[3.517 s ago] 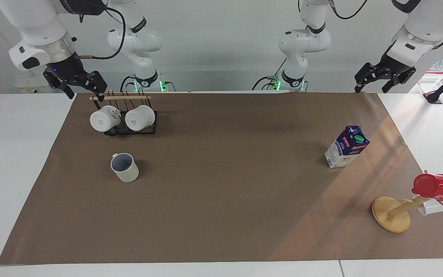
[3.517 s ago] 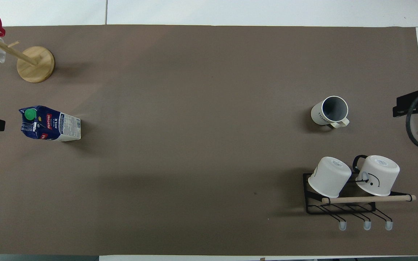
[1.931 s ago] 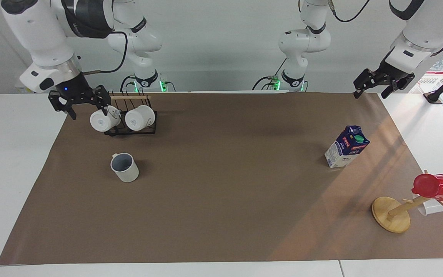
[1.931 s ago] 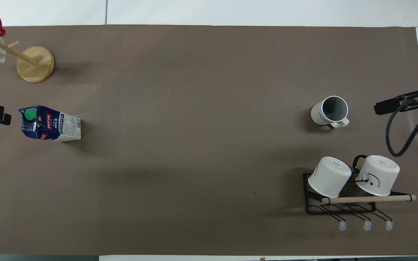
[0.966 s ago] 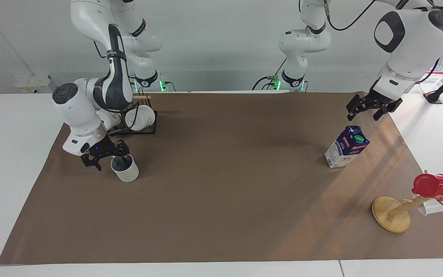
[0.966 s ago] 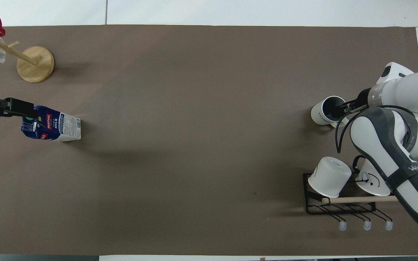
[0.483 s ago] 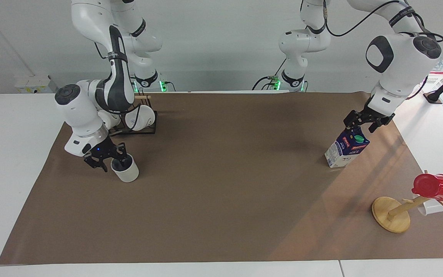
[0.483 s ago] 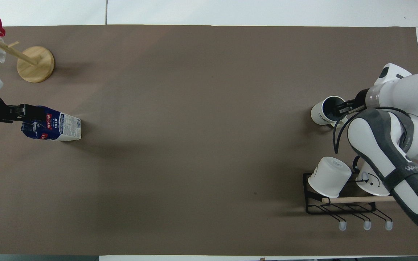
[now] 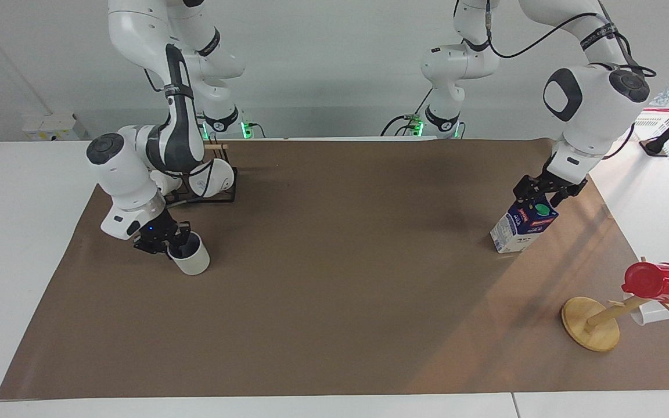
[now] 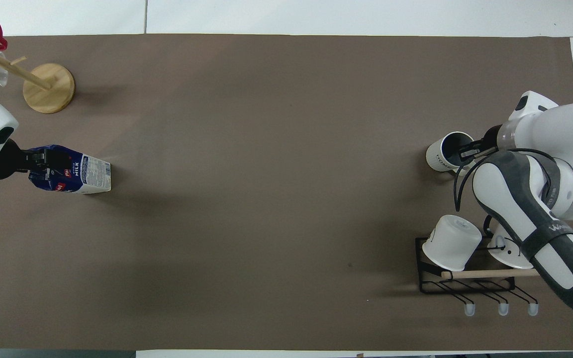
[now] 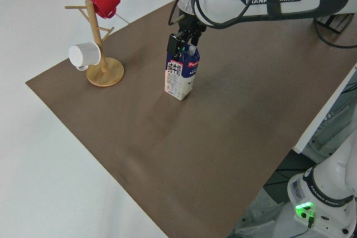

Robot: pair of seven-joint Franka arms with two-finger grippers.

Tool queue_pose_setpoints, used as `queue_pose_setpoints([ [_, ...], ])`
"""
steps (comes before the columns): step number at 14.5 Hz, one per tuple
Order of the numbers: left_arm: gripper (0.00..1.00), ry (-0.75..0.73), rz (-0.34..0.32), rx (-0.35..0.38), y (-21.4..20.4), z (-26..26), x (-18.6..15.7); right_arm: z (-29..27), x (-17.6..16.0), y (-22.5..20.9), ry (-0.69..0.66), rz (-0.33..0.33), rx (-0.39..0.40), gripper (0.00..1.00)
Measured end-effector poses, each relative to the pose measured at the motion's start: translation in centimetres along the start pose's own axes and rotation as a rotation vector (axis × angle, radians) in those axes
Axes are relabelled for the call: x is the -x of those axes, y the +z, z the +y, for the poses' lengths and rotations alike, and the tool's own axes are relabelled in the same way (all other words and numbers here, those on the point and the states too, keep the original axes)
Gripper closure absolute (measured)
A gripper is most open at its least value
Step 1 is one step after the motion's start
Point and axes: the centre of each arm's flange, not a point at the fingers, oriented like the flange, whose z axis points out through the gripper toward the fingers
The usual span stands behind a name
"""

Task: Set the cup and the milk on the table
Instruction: 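Grasp the white mug with the right gripper while the left gripper grasps the carton, then carry the mug to the table center while the left gripper lifts the carton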

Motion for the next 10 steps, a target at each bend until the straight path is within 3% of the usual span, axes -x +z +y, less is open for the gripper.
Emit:
queue_pose_setpoints([
  [4,0.05,-0.007,0.029,-0.003,0.0,-0.4,-0.3,-2.8,-3.8,-4.6,-0.012,-0.031,-0.031,0.96],
  [7,0.05,-0.003,0.022,-0.002,0.3,-0.2,-0.3,-9.9,-7.4,-8.3,-0.020,-0.036,-0.026,0.96],
  [10,0.09,0.002,0.020,-0.002,0.5,0.1,-0.2,-19.5,-8.8,-7.1,-0.025,-0.029,-0.016,0.96],
])
